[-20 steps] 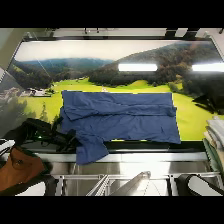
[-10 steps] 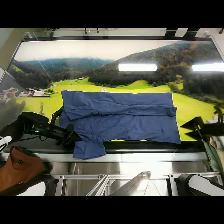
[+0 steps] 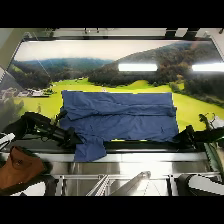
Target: Fold the shirts.
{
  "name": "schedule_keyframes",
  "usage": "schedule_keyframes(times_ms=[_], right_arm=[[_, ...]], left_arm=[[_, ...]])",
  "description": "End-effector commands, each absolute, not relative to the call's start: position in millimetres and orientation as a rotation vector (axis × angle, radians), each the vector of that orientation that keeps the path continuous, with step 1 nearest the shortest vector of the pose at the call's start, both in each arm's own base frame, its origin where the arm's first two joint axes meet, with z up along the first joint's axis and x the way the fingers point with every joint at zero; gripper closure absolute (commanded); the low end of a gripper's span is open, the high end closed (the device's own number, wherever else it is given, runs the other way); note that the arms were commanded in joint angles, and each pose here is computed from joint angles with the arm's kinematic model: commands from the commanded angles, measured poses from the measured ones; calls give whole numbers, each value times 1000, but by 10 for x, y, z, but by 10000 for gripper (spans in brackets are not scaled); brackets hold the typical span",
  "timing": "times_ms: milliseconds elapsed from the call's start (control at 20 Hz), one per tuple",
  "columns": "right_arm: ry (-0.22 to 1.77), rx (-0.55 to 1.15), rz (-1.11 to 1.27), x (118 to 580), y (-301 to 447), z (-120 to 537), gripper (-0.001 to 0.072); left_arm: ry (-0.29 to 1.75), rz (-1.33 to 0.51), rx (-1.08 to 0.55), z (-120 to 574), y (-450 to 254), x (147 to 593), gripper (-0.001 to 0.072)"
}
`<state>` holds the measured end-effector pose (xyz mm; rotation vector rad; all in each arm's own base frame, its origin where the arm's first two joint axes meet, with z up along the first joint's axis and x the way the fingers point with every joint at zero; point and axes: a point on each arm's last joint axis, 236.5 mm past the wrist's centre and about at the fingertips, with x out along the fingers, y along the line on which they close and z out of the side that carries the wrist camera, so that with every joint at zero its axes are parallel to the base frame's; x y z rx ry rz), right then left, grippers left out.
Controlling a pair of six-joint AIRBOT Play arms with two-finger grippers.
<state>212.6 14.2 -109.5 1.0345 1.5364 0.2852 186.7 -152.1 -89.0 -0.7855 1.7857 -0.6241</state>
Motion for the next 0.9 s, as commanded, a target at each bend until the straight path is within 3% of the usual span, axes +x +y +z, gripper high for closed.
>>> schedule_keyframes(times_ms=[0,50,100,300,500,850], right_arm=[[1535,1079,434,2114,432,-883,538],[1517,1083,452,2108,469,-847,659],[1507,1076,447,2095,483,-838,692],[1435,1002,398,2070,489,-752,692],[1317,903,336,2166,413,-623,692],[1048,928,383,2505,519,-10,692]], left_arm=[[1739,-628,-758,-913,-1509,1771,684],[1705,-624,-767,-903,-1502,1739,684],[1651,-642,-793,-850,-1512,1718,684],[1479,-634,-895,-695,-1469,1671,684],[1353,-613,-844,-561,-1401,1772,684],[1272,-652,-818,-89,-1387,1977,684]])
